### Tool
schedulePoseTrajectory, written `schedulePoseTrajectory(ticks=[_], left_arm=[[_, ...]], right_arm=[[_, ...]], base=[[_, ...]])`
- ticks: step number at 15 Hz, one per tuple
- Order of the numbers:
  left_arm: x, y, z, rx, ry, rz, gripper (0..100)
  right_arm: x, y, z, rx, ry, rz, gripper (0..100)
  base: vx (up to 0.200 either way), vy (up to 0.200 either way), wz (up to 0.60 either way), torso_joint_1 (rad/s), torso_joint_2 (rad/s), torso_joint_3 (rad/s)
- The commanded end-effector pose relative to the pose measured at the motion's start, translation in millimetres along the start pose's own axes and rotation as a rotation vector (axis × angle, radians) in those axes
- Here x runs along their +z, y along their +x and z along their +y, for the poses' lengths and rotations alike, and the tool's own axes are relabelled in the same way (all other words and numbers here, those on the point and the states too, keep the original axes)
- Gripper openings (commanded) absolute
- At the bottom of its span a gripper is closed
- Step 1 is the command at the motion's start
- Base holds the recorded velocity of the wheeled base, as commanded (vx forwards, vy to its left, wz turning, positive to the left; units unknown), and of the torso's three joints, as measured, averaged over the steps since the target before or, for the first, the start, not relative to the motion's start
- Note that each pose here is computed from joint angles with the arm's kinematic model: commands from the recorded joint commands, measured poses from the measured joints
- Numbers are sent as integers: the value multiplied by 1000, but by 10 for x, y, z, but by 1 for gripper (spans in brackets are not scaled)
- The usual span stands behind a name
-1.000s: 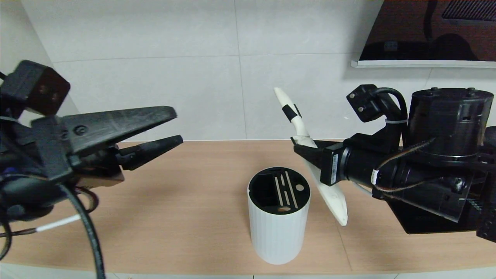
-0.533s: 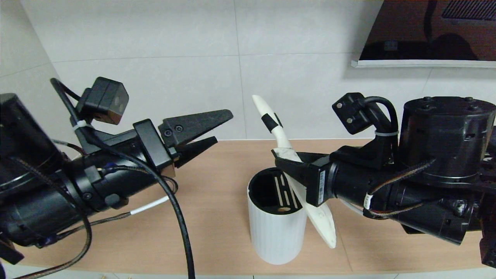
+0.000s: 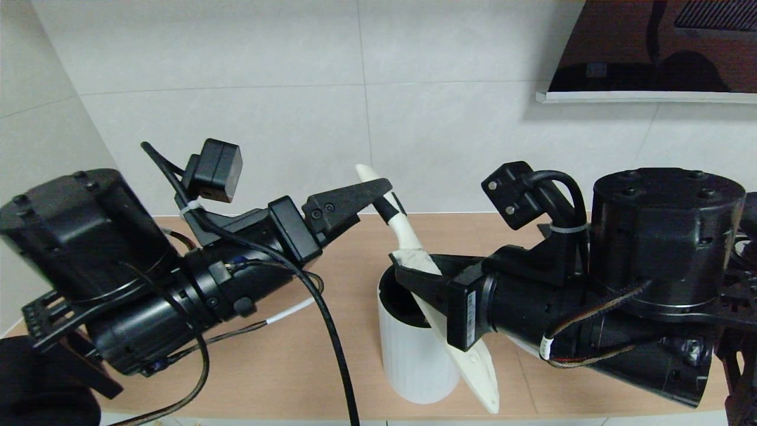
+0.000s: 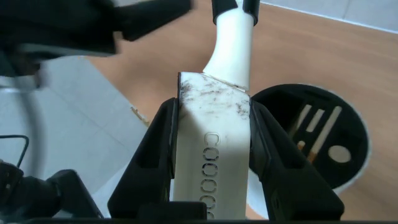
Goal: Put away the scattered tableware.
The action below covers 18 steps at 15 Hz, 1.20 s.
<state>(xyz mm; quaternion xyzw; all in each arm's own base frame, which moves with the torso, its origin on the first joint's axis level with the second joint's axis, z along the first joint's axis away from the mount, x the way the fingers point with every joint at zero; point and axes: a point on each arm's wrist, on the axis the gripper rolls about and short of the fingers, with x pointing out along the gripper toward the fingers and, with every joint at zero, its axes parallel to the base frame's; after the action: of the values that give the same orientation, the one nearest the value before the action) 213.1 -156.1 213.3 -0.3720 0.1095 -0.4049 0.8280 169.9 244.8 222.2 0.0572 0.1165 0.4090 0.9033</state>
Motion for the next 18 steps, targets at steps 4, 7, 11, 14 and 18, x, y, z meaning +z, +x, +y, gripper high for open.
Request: schedulePoseTrajectory(ticks=[4,7,11,14,18], left_arm=[[-145,105,109,25,-19,48,100],[-156,110,103,22,-19,52,100],[-156,127,120,36,-16,41,100],[-163,141,137,50,-15,33,100],[-177,153,156,54,-16,40,0]], right_arm=[[-103,75,74,20,-3,36,0],[-148,89,134,37,-8,52,0],[-153,83,136,37,-9,53,0],[-141,72,137,37,-8,48,0],[-136,68,135,28,-8,45,0]], base=[[0,0,0,0,0,0],[0,0,0,0,0,0],[0,0,0,0,0,0],[0,0,0,0,0,0],[0,0,0,0,0,0]])
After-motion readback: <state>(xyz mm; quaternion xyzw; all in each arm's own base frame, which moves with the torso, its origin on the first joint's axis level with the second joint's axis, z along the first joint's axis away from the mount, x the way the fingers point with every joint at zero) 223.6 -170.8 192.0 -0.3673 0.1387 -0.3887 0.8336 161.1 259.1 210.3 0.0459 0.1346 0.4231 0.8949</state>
